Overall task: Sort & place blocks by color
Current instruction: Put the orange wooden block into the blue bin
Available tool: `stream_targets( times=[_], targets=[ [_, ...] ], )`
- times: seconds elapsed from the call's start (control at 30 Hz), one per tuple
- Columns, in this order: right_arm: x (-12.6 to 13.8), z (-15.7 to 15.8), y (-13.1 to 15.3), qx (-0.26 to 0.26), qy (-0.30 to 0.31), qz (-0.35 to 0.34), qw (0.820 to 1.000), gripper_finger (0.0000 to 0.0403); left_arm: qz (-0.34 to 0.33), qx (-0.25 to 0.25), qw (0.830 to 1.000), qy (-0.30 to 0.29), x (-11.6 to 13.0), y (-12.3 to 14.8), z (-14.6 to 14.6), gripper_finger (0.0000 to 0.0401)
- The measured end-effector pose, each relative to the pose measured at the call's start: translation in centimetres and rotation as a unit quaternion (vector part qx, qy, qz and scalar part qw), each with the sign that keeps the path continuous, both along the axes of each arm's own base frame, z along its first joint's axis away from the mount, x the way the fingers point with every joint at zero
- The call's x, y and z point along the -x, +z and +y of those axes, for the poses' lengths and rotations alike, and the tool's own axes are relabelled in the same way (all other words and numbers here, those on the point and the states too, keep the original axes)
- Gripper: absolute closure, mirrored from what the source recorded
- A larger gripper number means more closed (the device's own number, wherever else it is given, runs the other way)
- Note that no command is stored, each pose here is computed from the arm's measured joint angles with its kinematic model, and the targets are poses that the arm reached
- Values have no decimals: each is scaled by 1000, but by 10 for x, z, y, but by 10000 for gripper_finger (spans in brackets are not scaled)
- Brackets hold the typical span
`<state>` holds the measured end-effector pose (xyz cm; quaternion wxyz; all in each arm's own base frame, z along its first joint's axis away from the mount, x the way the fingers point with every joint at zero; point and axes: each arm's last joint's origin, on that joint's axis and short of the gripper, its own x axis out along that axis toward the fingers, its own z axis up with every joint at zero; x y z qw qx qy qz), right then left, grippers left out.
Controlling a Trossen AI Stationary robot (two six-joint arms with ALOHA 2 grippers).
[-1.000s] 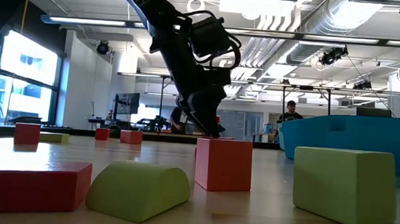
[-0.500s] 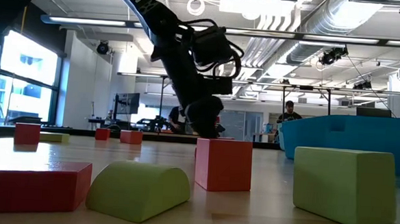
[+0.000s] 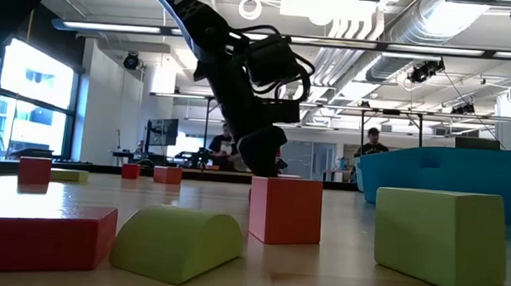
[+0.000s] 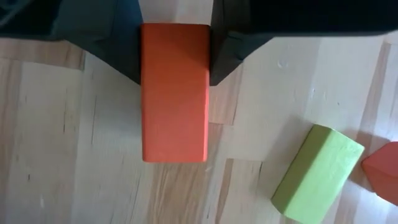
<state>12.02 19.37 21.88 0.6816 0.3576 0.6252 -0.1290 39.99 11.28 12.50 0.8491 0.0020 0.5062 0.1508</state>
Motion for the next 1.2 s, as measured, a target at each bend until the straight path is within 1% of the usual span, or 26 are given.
stream_targets(
  times=[0.07, 0.17, 0.23, 0.3, 0.37, 0.6, 0.7, 0.87, 1.03, 1.2],
  targets=[
    [-1, -1, 0, 0, -3, 0, 1000, 174, -3, 13, 1000, -7, 0, 1, -1, 297],
    [-3, -2, 0, 1, -10, -3, 1000, 177, -10, 31, 999, 3, -1, 1, -4, 297],
    [-6, -2, 1, 4, -18, -18, 1000, 179, -9, 40, 999, 14, 2, 4, -5, 297],
    [-9, -3, 1, 4, -27, -35, 999, 180, -16, 38, 999, 16, 2, 9, -5, 297],
    [-11, -2, 2, 0, -31, -47, 998, 181, -21, 34, 999, 13, 3, 17, -7, 297],
    [-19, 1, 7, -40, -46, -74, 995, 181, -62, 19, 998, 7, 8, 53, -9, 297],
    [-23, -2, 13, -44, -65, -105, 991, 181, -81, 8, 997, -1, 11, 70, -10, 297],
    [-31, -18, 27, -24, -125, -184, 975, 181, -100, -32, 994, -21, 18, 95, -10, 297],
    [-40, -42, 42, -1, -191, -256, 948, 181, -125, -53, 990, -36, 27, 119, -12, 297],
    [-56, -66, 53, 10, -248, -300, 921, 181, -152, -63, 986, -38, 35, 141, -15, 297]
  ],
)
